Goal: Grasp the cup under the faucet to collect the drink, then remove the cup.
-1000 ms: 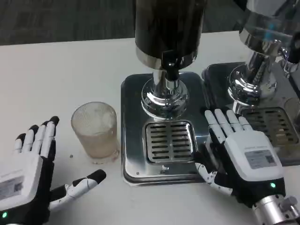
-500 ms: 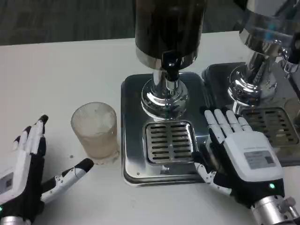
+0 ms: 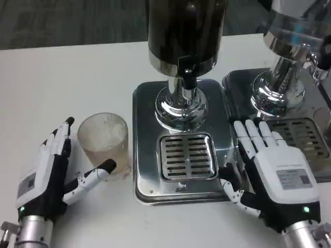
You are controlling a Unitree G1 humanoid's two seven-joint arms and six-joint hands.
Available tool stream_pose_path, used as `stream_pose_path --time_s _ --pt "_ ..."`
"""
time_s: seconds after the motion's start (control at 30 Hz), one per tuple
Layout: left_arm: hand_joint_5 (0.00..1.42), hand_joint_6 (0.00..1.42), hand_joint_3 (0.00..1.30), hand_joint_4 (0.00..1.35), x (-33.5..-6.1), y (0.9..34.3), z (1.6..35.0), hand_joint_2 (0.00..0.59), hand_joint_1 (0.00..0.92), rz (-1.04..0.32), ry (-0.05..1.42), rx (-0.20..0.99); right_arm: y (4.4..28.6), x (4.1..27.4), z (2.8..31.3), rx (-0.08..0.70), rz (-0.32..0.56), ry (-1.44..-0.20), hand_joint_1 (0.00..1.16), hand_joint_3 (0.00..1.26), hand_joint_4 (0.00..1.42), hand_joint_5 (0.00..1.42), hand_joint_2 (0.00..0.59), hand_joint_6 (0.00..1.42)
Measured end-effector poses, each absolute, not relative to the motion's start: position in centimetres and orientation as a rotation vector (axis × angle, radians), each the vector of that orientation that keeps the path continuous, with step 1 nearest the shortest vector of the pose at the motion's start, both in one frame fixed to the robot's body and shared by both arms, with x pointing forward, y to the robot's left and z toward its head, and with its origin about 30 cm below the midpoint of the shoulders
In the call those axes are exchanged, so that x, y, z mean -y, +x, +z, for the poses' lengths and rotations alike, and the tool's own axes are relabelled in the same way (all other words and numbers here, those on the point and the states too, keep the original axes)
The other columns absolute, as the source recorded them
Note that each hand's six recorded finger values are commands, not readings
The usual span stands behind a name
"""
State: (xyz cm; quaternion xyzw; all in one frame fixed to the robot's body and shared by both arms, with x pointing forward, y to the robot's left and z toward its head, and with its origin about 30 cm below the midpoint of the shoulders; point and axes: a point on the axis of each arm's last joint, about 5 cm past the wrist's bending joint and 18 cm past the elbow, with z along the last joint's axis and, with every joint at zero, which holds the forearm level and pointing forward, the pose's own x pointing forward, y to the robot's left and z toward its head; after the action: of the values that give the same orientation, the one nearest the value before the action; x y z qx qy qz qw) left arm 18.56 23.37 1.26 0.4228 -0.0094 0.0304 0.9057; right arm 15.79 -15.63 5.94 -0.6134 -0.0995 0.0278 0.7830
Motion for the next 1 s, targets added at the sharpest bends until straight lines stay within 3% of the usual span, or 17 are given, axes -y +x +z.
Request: stream_pose_path --time_s 0.37,0.47,0.63,0.7,0.8,1.0 --pt "0.04 0.01 0.00 0.00 -22.6 20.3 1.5 0.015 0.213 0.013 0.904 0.016 16.0 15.6 5.9 0.212 0.069 -1.322 0.40 0.02 0.00 0.00 0.464 0.12" --pt "0.06 0.06 0.00 0.00 -22.6 20.7 1.6 0.023 0.229 0.021 0.912 0.015 16.0 15.6 6.0 0.206 0.070 -1.312 0.39 0.03 0.00 0.00 0.458 0.12" --pt "0.17 0.25 0.00 0.00 -22.5 20.9 1.6 0.030 0.245 0.031 0.920 0.022 16.0 15.5 6.0 0.202 0.077 -1.308 0.40 0.03 0.00 0.00 0.442 0.13" --pt "0.26 0.41 0.00 0.00 -22.4 21.2 1.8 0.033 0.251 0.048 0.921 0.042 16.0 15.5 5.9 0.202 0.081 -1.307 0.40 0.03 0.00 0.00 0.441 0.13" --pt "0.35 0.54 0.00 0.02 -22.1 21.3 1.8 0.040 0.264 0.047 0.913 0.050 15.9 15.3 5.9 0.201 0.087 -1.303 0.40 0.03 0.00 0.00 0.441 0.13" --pt "0.59 0.78 0.19 0.28 -22.1 21.2 1.8 0.066 0.319 0.069 0.891 0.082 15.9 15.3 5.9 0.192 0.093 -1.302 0.42 0.03 0.00 0.00 0.432 0.14"
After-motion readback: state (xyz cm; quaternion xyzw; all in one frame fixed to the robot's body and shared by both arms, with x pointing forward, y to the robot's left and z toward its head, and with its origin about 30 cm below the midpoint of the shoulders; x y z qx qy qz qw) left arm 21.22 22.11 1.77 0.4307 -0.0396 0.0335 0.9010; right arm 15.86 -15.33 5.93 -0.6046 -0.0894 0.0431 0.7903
